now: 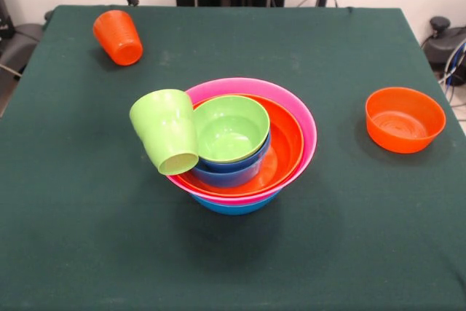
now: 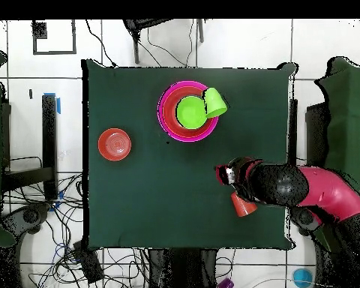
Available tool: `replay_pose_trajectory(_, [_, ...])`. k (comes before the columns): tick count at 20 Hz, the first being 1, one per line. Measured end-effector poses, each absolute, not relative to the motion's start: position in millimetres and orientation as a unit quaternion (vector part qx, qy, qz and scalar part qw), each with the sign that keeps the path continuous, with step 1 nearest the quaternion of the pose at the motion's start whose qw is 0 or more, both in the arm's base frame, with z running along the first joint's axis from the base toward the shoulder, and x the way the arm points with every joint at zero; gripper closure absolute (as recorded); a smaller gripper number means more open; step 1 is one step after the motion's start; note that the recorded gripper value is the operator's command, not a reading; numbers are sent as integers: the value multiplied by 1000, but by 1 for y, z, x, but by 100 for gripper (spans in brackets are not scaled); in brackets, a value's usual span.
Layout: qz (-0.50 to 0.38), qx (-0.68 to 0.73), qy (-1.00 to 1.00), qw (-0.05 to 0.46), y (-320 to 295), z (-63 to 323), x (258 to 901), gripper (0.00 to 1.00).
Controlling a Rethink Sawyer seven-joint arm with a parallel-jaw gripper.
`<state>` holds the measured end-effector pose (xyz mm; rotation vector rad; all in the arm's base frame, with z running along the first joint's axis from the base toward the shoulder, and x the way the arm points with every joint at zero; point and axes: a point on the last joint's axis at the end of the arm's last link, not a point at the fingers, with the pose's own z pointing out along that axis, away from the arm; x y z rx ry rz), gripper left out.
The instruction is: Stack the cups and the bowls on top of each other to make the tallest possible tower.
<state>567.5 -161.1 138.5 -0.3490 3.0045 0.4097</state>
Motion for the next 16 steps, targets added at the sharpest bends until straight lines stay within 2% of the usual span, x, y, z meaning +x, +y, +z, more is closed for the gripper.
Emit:
replay_pose_trajectory(9, [135, -127, 982, 24, -149, 111, 555, 0])
replay_pose_trajectory(16, [131, -124, 983, 32, -154, 86, 544, 0])
